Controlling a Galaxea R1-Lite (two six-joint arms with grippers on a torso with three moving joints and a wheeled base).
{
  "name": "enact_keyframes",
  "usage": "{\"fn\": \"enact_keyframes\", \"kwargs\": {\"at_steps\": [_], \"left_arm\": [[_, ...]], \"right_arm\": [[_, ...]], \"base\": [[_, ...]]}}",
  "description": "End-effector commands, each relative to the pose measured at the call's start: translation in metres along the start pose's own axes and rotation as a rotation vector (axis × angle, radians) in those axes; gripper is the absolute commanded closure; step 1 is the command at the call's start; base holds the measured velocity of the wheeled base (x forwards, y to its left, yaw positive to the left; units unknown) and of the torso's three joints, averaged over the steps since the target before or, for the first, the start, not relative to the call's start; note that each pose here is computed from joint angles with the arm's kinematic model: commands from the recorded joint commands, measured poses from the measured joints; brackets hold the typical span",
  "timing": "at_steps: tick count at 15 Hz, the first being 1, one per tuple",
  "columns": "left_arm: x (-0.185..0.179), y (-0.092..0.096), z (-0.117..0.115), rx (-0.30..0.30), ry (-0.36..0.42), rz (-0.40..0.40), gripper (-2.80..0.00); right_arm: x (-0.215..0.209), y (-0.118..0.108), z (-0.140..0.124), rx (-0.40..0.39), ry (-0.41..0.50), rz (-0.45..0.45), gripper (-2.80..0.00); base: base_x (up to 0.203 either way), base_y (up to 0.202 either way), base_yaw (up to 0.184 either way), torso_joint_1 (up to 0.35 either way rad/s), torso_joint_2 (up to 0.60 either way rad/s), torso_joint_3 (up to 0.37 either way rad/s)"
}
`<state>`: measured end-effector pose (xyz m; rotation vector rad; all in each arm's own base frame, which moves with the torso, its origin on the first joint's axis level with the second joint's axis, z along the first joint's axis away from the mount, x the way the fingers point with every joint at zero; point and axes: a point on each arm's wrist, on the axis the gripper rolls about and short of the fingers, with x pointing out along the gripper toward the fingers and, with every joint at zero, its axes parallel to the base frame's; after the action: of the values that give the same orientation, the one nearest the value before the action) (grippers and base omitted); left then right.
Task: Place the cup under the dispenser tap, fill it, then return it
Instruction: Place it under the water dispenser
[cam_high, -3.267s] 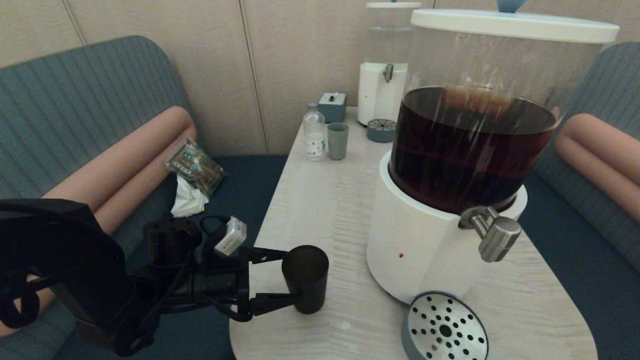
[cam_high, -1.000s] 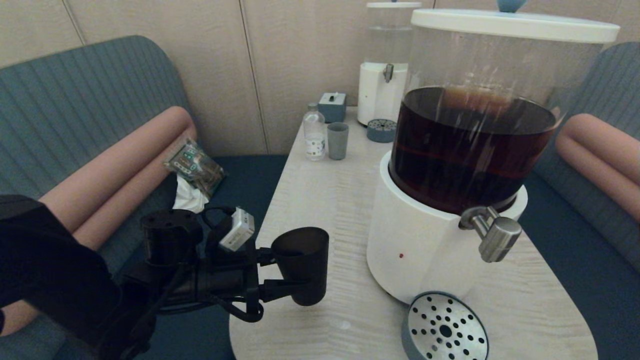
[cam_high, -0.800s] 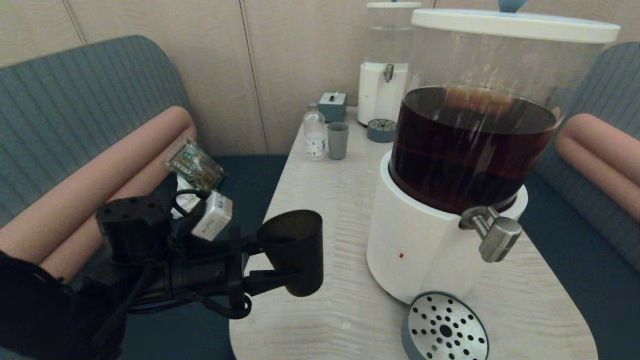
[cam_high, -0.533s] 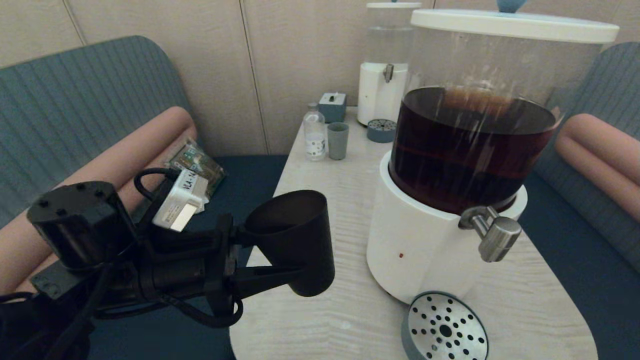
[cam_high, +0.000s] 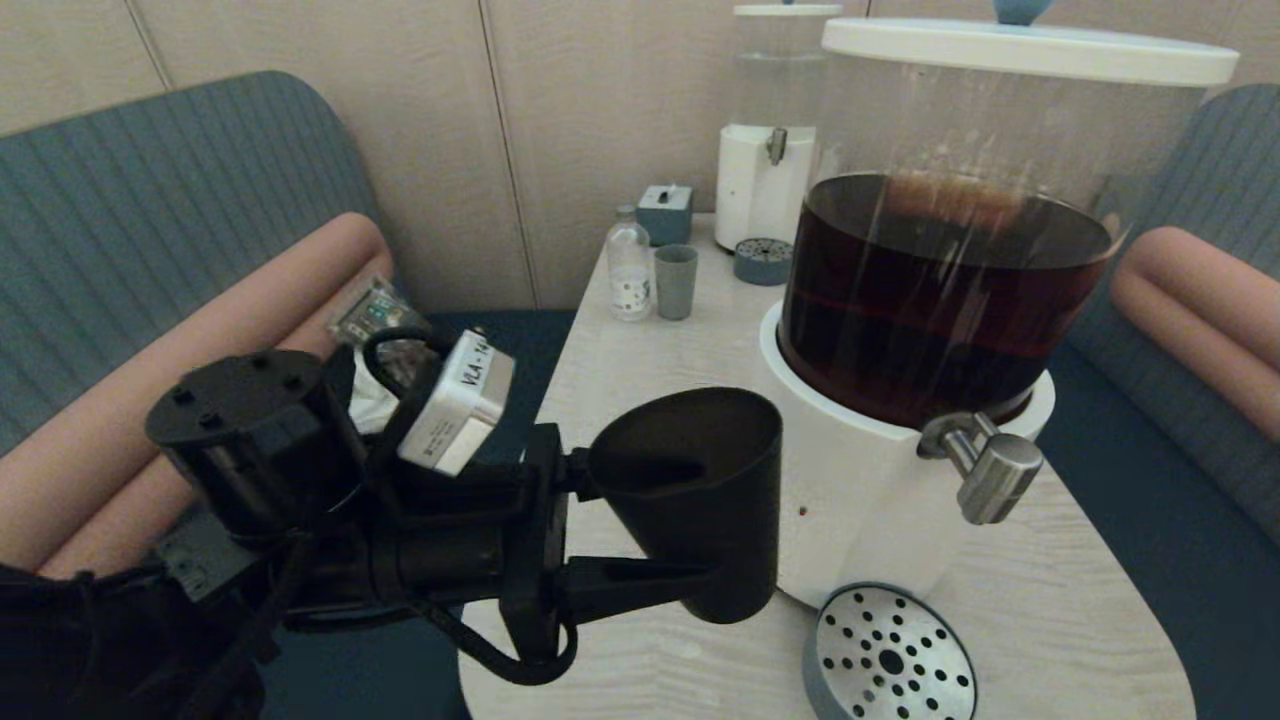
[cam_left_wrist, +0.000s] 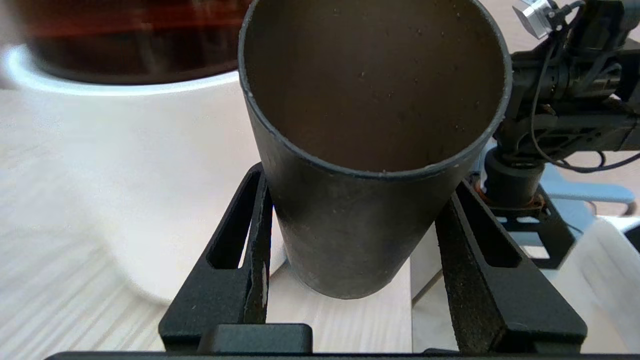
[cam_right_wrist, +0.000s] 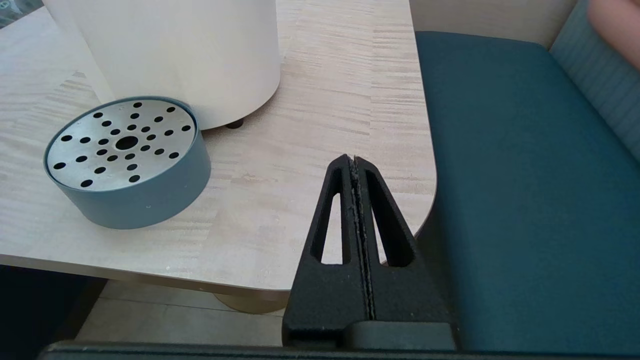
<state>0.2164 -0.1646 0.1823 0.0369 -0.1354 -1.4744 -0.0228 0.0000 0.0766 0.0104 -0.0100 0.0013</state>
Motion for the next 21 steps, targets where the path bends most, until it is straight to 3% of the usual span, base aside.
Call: {"fn": "enact_keyframes", "kwargs": {"at_steps": [1, 6, 10, 21], "left_arm": [[0.016, 0.004, -0.016, -0.035, 0.024, -0.035, 0.00], [0.040, 0.016, -0.052, -0.103, 0.085, -0.025, 0.00], [0.064, 0.031, -0.061, -0.093, 0.074, -0.041, 0.00], [0.108, 0.019, -0.087, -0.136, 0.093, -0.109, 0.00]], "right_arm": [[0.000, 0.000, -0.002, 0.000, 0.002, 0.000, 0.00], [0.000, 0.000, -0.002, 0.000, 0.002, 0.000, 0.00], [0.000, 0.000, -0.002, 0.000, 0.002, 0.000, 0.00], [0.000, 0.000, -0.002, 0.000, 0.002, 0.000, 0.00]], "base": [[0.000, 0.000, 0.000, 0.000, 0.00, 0.000], [0.000, 0.000, 0.000, 0.000, 0.00, 0.000], [0.000, 0.000, 0.000, 0.000, 0.00, 0.000], [0.000, 0.000, 0.000, 0.000, 0.00, 0.000]]}}
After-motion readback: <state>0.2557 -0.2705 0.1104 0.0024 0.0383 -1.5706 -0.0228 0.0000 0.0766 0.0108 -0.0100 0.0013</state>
